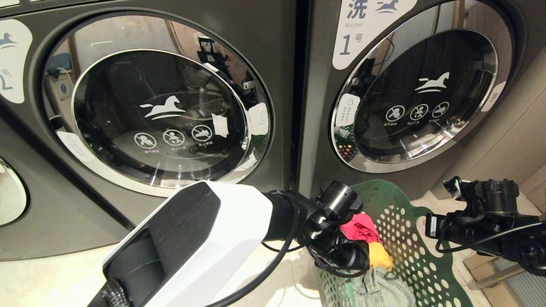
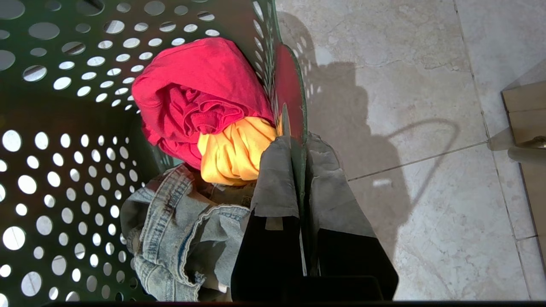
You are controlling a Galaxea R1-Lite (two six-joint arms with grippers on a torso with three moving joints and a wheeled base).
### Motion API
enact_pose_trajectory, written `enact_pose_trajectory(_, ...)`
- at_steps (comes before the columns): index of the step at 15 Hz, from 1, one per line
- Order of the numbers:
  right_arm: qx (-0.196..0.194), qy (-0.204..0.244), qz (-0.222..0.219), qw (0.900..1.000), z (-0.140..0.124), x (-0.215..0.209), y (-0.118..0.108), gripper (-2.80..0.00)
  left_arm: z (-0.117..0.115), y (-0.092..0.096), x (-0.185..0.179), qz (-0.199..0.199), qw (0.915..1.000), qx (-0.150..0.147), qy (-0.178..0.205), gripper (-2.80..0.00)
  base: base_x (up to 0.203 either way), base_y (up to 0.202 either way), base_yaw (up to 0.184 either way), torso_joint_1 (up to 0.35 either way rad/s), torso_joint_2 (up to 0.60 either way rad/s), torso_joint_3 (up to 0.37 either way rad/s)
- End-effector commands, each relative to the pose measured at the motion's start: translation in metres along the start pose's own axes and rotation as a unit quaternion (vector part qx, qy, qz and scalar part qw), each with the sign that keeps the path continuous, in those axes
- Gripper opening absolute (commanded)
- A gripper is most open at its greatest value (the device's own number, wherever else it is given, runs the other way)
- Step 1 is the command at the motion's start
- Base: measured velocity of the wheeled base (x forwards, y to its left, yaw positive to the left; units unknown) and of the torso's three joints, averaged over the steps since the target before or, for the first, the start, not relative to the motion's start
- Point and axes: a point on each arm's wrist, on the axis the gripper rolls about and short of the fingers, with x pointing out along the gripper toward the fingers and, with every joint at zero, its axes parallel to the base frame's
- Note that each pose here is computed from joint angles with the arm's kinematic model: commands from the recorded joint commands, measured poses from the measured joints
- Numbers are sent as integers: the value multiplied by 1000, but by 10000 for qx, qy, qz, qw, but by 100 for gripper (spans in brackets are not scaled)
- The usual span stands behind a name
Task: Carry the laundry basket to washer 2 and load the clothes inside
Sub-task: Pick up the clothes basket and put it beside the washing machine
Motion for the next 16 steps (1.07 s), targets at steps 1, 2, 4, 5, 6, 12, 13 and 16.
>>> enact_pose_trajectory(1, 7, -18, 1, 10000, 0, 0, 0, -280, 0, 0, 1, -7, 10000, -18, 6, -280, 0, 0, 0, -12, 30, 32)
enact_pose_trajectory(2, 7, -18, 1, 10000, 0, 0, 0, -280, 1, 0, 1, -23, 10000, -12, -27, -280, 0, 0, 0, 0, 0, 0)
enact_pose_trajectory(4, 34, -153, -14, 9999, 2, 1, -3, -280, 2, 1, 5, -35, 9999, 12, -107, -280, 0, 0, 0, 0, 0, 0)
enact_pose_trajectory(5, 41, -232, -17, 9997, 2, 3, -4, -280, 3, 1, 7, -14, 9998, 36, -186, -280, 0, 0, 0, 0, 0, 0)
enact_pose_trajectory(6, 58, -270, -45, 9996, 1, 7, -6, -280, 2, 2, 12, 22, 9997, 65, -254, -280, 0, 0, 0, 0, 0, 0)
enact_pose_trajectory(12, 157, -95, -206, 9996, -11, 27, -14, -280, 0, 2, 17, 55, 9996, 83, -255, -280, 0, 0, 0, 0, 0, 0)
enact_pose_trajectory(13, 159, -87, -202, 9996, -11, 28, -14, -280, 0, 1, 17, 49, 9996, 91, -255, -280, 0, 0, 0, 0, 0, 0)
enact_pose_trajectory(16, 157, -72, -204, 9996, -12, 30, -14, -280, -1, -2, 16, 47, 9995, 123, -275, -280, 0, 0, 0, 0, 0, 0)
